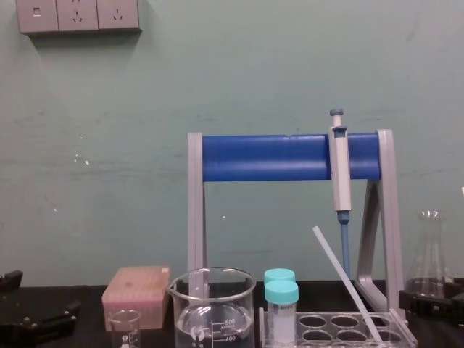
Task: Pick up the stirring rod with one hand, then place it down.
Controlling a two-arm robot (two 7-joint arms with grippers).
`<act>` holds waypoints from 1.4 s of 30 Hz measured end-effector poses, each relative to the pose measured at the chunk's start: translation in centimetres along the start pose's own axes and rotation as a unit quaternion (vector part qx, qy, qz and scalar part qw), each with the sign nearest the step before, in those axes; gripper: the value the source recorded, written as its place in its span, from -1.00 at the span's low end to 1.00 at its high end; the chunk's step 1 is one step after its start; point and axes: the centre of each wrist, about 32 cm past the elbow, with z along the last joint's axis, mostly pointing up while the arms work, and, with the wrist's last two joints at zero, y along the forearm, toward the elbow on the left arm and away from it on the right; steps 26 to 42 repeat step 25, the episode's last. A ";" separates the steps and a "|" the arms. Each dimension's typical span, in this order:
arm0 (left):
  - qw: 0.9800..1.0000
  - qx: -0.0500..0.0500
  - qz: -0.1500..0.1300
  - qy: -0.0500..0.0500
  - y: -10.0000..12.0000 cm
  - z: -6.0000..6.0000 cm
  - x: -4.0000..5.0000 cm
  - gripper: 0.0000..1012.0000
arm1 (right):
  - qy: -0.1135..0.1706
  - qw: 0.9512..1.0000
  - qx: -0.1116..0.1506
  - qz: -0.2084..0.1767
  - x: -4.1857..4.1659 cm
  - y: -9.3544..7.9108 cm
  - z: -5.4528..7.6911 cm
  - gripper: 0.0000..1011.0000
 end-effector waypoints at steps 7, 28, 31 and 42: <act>1.000 0.000 0.000 0.000 0.0 0.0 0.00 0.98 | 0.001 1.000 -0.002 0.000 0.05 -0.1 0.0 0.98; 1.000 0.000 0.000 0.000 0.0 0.0 0.00 0.98 | 0.005 1.000 -0.004 0.000 0.10 -0.1 -0.1 0.98; 1.000 0.000 0.000 0.000 0.0 0.0 0.00 0.98 | 0.005 1.000 -0.004 0.000 0.10 -0.1 -0.1 0.98; 1.000 0.000 0.000 0.000 0.0 0.0 0.00 0.98 | 0.005 1.000 -0.004 0.000 0.10 -0.1 -0.1 0.98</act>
